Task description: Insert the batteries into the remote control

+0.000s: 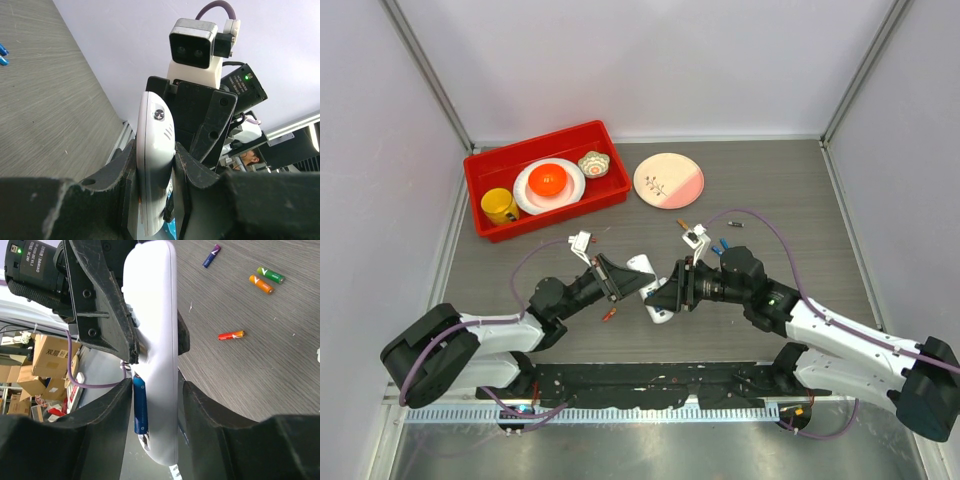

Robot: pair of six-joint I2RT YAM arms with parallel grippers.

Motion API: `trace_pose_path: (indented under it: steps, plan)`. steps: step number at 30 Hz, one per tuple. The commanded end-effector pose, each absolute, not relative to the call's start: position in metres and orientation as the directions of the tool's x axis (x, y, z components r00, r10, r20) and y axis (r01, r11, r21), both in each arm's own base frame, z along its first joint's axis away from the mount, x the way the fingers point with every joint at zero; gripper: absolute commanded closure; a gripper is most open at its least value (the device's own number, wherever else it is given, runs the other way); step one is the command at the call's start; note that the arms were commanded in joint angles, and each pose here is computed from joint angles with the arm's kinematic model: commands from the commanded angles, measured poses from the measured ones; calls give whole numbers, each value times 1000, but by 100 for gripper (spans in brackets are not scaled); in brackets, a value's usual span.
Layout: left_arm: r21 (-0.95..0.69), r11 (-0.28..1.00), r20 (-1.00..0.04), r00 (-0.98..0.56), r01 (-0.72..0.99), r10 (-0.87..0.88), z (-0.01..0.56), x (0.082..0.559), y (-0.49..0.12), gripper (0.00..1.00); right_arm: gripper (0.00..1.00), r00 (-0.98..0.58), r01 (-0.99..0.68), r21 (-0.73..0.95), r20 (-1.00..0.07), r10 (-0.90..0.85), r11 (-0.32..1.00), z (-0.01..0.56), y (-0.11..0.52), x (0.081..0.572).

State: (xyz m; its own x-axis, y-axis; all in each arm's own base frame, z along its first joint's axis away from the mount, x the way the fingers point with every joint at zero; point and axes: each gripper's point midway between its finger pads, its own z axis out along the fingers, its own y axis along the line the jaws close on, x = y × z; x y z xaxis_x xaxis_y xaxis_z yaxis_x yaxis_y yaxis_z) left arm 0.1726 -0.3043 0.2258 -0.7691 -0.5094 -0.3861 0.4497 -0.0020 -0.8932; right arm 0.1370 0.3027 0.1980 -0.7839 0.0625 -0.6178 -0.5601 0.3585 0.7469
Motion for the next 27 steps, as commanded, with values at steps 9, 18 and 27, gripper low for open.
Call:
trace_pose_path:
  steps: [9, 18, 27]
  plan:
    - [-764, -141, -432, -662, 630, -613, 284, 158, -285, 100, 38, -736, -621, 713, -673, 71, 324, 237, 302, 137]
    - [-760, -166, -425, -673, 629, -605, 289, 154, -284, 100, 38, -703, -661, 642, -711, -21, 389, 224, 283, 129]
    - [-749, -185, -422, -674, 636, -606, 296, 151, -282, 100, 42, -706, -647, 636, -708, -15, 421, 215, 274, 131]
